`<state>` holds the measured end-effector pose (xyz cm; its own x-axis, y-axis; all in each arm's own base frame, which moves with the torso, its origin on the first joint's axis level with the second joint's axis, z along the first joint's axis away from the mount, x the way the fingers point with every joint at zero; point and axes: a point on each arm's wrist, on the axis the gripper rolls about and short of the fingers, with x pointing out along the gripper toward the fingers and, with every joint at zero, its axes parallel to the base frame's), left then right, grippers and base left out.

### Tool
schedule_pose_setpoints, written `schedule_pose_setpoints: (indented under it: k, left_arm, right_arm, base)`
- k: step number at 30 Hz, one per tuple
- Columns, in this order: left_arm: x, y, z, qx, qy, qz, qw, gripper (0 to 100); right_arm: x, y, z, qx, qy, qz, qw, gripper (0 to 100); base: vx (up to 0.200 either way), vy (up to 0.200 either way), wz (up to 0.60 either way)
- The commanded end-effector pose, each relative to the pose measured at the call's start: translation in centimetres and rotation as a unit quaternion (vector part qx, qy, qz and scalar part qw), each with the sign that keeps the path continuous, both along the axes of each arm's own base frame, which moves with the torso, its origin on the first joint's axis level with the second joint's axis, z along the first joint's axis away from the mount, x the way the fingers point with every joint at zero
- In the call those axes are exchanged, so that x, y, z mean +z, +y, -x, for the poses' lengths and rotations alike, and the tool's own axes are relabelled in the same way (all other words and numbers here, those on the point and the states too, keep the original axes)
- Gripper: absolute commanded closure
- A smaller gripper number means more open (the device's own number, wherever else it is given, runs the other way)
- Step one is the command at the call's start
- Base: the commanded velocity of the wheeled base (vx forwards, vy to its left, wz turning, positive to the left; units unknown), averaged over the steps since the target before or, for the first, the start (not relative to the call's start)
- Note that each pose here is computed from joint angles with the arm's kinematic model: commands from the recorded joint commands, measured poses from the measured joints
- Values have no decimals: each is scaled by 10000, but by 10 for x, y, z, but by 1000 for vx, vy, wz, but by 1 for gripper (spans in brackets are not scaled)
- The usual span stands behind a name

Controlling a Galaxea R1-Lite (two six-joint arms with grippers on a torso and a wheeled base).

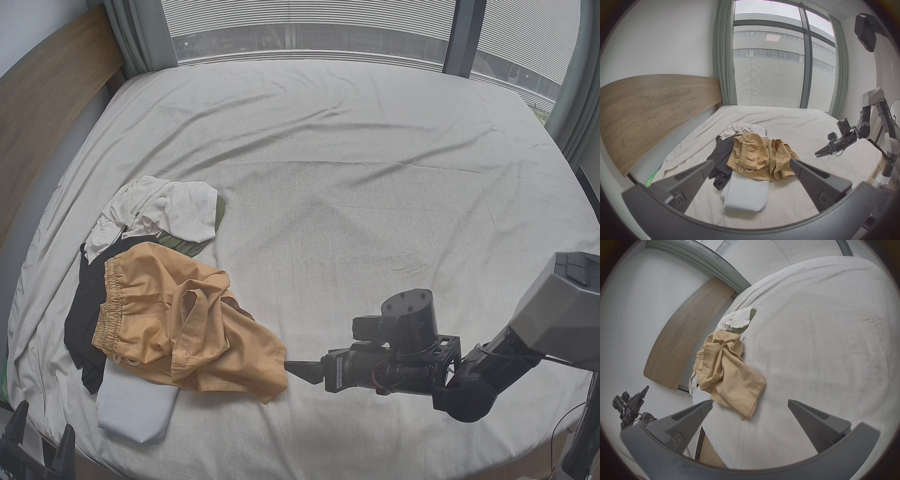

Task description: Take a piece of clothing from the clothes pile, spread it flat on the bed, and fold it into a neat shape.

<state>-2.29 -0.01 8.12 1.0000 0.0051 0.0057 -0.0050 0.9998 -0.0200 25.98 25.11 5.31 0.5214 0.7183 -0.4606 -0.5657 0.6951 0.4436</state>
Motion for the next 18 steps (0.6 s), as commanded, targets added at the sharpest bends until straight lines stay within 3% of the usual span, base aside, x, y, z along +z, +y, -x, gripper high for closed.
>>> schedule_pose_setpoints:
  k: [1,18]
  left_arm:
    - [-5,0,0,5,21,7,10000,0]
    - [-5,0,0,5,21,0,10000,0]
  right_arm:
    - [-11,11,-5,41,98,-3,9999,0]
    - [-45,38,-9,225,244,138,9994,0]
  base:
    - [0,0,0]
    - [0,0,0]
